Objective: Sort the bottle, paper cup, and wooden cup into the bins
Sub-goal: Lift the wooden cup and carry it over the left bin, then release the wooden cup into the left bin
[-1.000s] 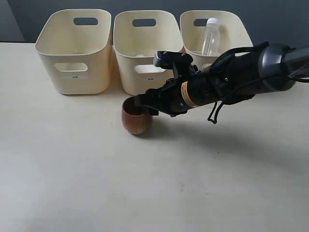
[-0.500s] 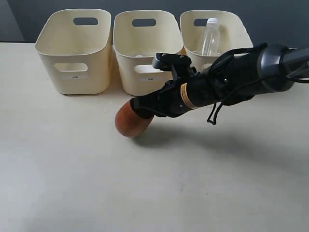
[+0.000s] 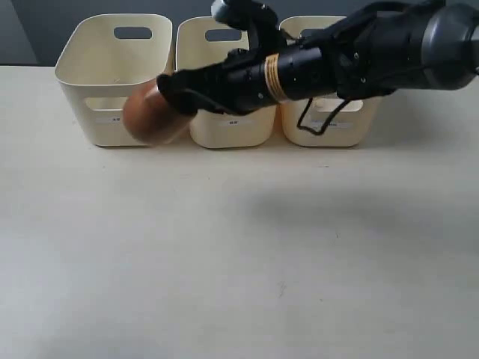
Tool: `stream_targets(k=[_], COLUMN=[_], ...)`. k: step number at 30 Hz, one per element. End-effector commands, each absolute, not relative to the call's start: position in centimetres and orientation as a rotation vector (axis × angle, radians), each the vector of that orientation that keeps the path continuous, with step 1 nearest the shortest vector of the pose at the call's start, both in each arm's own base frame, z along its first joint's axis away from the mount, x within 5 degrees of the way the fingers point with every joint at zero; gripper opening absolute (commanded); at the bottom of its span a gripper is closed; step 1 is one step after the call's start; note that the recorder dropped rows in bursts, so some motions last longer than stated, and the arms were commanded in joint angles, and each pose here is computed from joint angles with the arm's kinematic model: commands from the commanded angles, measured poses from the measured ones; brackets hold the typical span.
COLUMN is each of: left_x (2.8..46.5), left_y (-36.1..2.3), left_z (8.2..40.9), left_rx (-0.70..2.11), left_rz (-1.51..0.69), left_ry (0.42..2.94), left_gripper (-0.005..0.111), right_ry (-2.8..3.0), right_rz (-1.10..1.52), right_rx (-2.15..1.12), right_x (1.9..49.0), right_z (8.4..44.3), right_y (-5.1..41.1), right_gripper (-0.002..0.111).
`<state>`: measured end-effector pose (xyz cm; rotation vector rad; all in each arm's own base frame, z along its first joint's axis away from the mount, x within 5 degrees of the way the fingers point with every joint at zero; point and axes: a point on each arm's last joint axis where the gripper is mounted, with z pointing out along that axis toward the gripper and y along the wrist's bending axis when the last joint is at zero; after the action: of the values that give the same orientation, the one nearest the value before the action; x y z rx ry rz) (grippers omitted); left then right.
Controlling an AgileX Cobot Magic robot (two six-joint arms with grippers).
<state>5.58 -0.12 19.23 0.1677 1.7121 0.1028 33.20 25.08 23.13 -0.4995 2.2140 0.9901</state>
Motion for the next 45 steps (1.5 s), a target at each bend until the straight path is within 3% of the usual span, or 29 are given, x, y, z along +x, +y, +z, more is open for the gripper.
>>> stream_targets(k=[1, 9, 19, 27, 30, 36, 45], left_x=[5.6, 5.6, 5.6, 5.6, 5.6, 5.6, 5.6], left_y=[-0.1, -0.1, -0.1, -0.1, -0.1, -0.1, -0.1], left_z=[19.2, 19.2, 19.2, 19.2, 19.2, 19.2, 19.2], left_rx=[0.167, 0.167, 0.167, 0.167, 0.167, 0.167, 0.167], left_rz=[0.097, 0.097, 0.097, 0.097, 0.097, 0.097, 0.097], left_ry=[1.708, 1.708, 1.708, 1.708, 1.708, 1.708, 1.708], left_gripper=[0.0, 0.0, 0.0, 0.0, 0.0, 0.0, 0.0], right_ry=[2.097, 1.916, 1.894, 1.909, 1.907, 1.911, 1.923], right_rz=[1.022, 0.903, 0.868, 0.825, 0.813, 0.828, 0.896], right_rx=[-0.431, -0.347, -0.308, -0.358, -0.372, -0.367, -0.431], right_x=[34.2, 37.0, 42.5, 43.8, 43.8, 43.7, 43.2], right_z=[26.8, 30.3, 25.6, 22.7, 22.5, 22.6, 22.5], right_y=[26.3, 29.9, 33.8, 34.8, 34.8, 34.9, 35.4], right_gripper=[-0.001, -0.001, -0.001, -0.001, 0.011, 0.058, 0.052])
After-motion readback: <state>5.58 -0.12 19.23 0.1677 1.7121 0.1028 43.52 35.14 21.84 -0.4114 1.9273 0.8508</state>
